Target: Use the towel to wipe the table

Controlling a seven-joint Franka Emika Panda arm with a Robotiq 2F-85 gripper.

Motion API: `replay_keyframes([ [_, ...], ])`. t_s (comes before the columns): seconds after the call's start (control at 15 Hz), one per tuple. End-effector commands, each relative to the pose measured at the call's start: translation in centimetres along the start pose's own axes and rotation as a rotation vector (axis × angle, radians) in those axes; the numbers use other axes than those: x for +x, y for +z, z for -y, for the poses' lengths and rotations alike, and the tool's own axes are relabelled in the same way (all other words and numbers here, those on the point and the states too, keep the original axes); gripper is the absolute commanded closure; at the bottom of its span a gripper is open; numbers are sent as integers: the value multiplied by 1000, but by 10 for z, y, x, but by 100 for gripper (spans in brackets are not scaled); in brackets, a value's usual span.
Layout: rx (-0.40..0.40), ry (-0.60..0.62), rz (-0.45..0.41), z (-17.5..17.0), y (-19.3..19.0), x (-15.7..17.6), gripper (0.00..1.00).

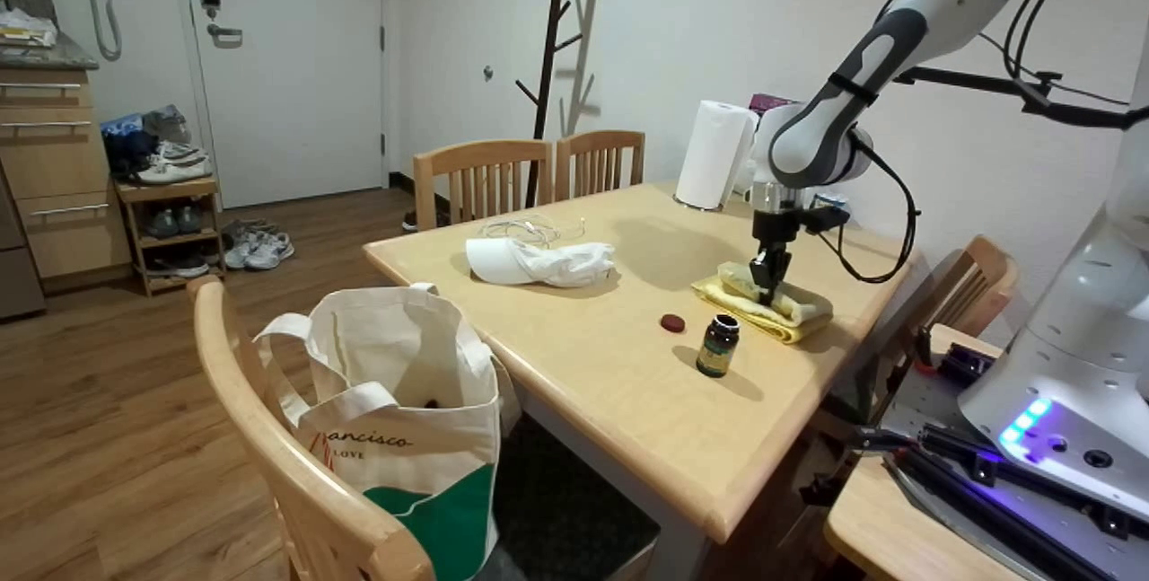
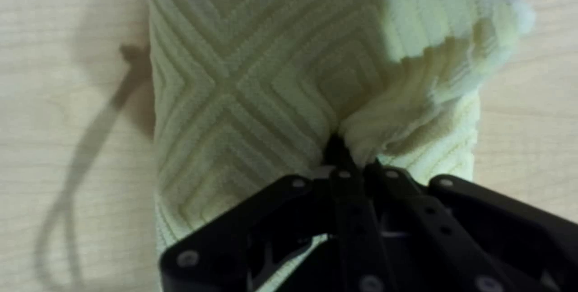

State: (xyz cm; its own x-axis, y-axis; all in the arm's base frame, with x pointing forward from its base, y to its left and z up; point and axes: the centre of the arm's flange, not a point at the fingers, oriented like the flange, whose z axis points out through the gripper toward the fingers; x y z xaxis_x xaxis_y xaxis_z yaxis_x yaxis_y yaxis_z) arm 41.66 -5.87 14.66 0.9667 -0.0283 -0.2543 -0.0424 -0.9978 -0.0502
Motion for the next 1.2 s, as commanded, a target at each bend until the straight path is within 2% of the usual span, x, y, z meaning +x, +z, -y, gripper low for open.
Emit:
replay_keyframes([
  [0.0, 7, -24, -48, 10, 2, 7, 99],
  [0.27, -18, -65, -123, 24, -16, 46, 99],
  [0.53, -5, -75, -213, 32, -52, 95, 99],
  [1.13, -45, -92, -390, 29, -124, 226, 99],
])
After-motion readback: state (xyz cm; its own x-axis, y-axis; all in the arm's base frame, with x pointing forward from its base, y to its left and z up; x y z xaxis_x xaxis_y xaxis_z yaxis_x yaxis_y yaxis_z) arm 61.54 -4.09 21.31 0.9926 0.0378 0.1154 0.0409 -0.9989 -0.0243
